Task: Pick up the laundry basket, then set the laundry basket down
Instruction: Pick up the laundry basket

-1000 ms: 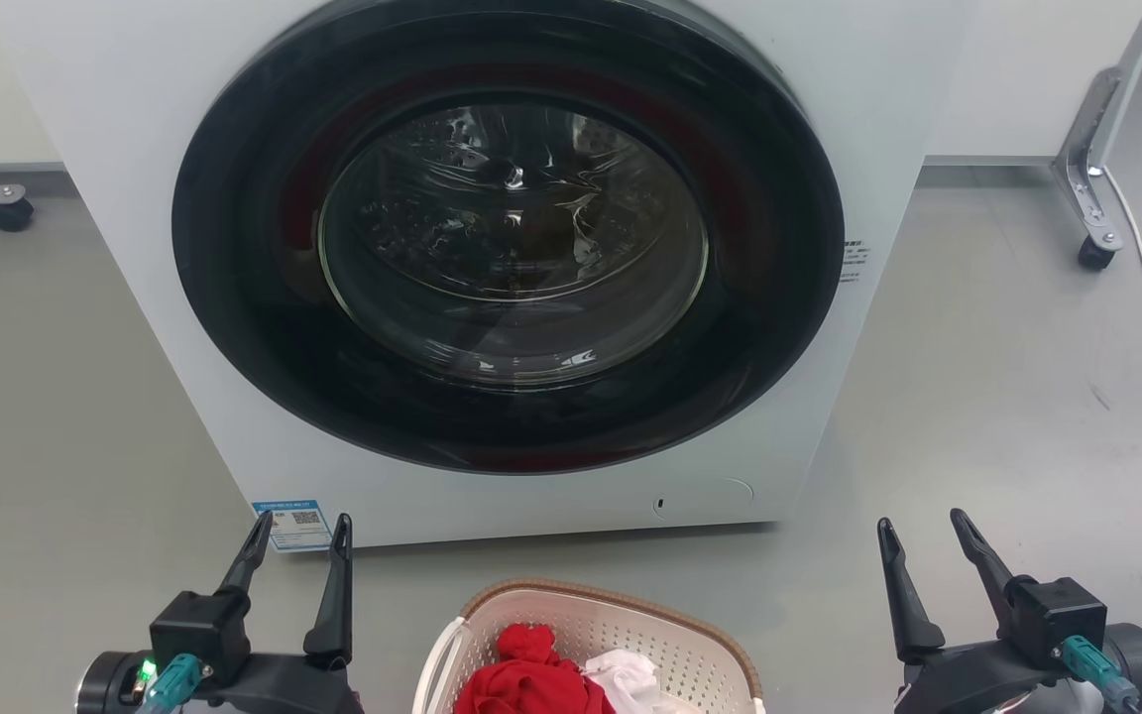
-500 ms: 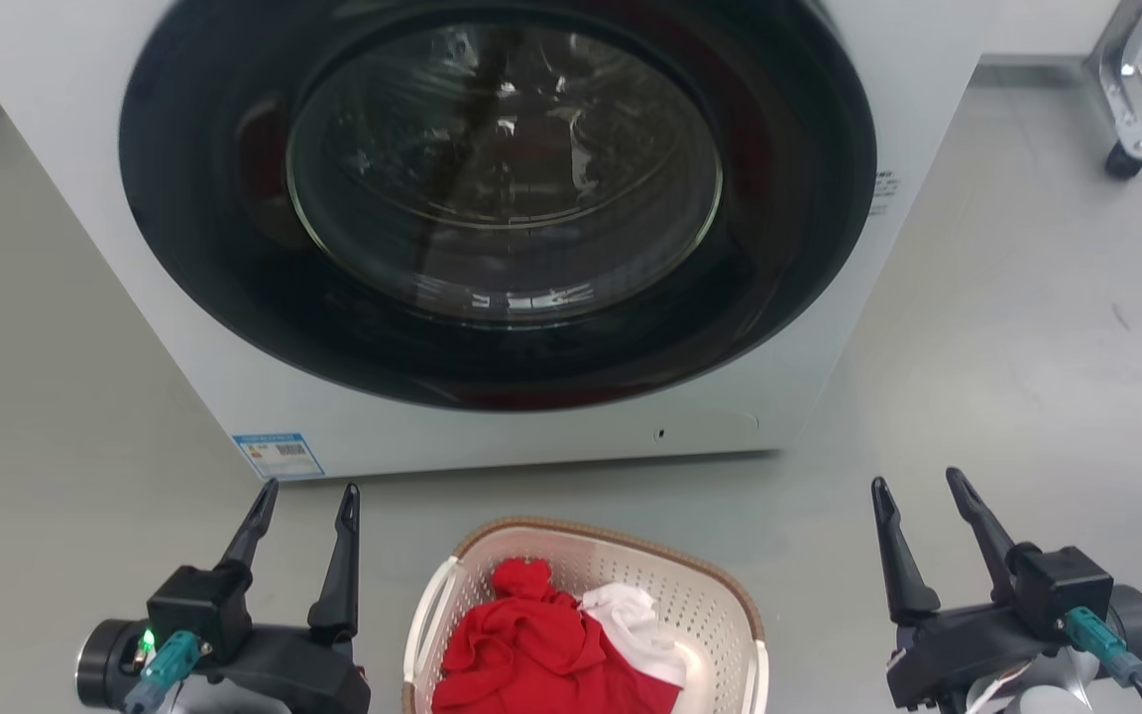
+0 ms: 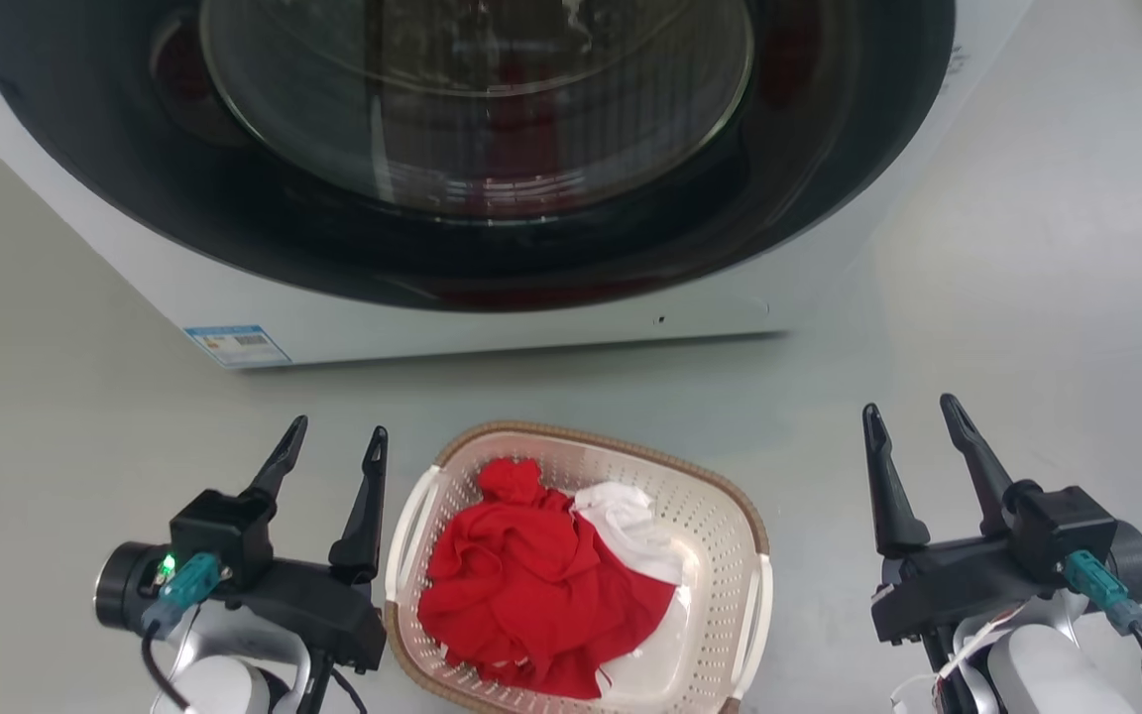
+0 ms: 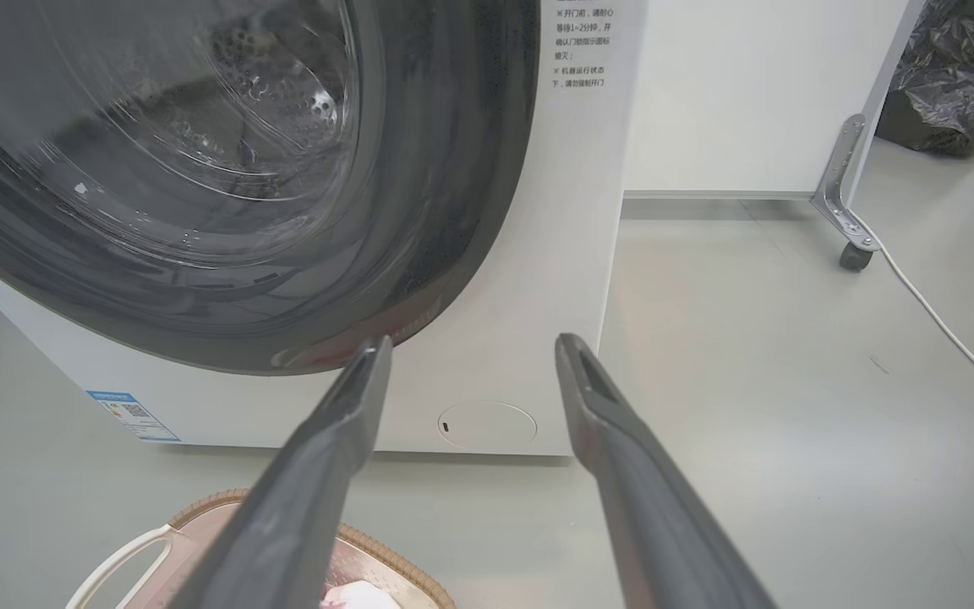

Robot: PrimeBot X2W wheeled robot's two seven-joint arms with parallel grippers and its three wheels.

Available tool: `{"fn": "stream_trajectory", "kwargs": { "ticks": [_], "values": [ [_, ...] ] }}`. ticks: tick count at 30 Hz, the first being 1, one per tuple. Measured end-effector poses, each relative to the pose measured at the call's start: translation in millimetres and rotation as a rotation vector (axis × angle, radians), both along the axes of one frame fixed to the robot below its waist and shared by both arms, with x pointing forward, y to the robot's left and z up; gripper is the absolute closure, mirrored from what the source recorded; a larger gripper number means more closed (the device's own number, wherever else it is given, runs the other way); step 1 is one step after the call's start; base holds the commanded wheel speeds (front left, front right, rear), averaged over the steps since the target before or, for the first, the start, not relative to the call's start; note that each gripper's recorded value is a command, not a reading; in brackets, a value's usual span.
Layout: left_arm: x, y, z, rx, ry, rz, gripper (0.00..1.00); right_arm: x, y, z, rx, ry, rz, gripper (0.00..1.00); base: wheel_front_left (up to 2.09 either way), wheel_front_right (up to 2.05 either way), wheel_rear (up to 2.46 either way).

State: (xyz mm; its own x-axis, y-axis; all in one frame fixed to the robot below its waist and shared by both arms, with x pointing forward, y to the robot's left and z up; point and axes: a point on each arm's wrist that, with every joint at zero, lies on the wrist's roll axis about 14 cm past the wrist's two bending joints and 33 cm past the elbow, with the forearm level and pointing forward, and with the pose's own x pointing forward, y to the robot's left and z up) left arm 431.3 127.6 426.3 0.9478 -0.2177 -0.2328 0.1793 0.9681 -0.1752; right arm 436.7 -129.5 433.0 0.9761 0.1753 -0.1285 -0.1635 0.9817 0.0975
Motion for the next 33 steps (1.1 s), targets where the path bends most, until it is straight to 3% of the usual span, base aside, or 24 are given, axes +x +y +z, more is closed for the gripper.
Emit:
{"fn": "stream_trajectory", "kwargs": {
  "ticks": [21,33],
  "values": [
    [14,-13,-155,0.029,0.469,-0.117,0.00,45,7,-84,0.007,0.135,0.003,0.00,0.00,0.00,0.00],
    [16,-12,-230,0.046,0.647,-0.155,0.00,52,2,-140,-0.011,0.232,-0.012,0.00,0.00,0.00,0.00]
  ]
}}
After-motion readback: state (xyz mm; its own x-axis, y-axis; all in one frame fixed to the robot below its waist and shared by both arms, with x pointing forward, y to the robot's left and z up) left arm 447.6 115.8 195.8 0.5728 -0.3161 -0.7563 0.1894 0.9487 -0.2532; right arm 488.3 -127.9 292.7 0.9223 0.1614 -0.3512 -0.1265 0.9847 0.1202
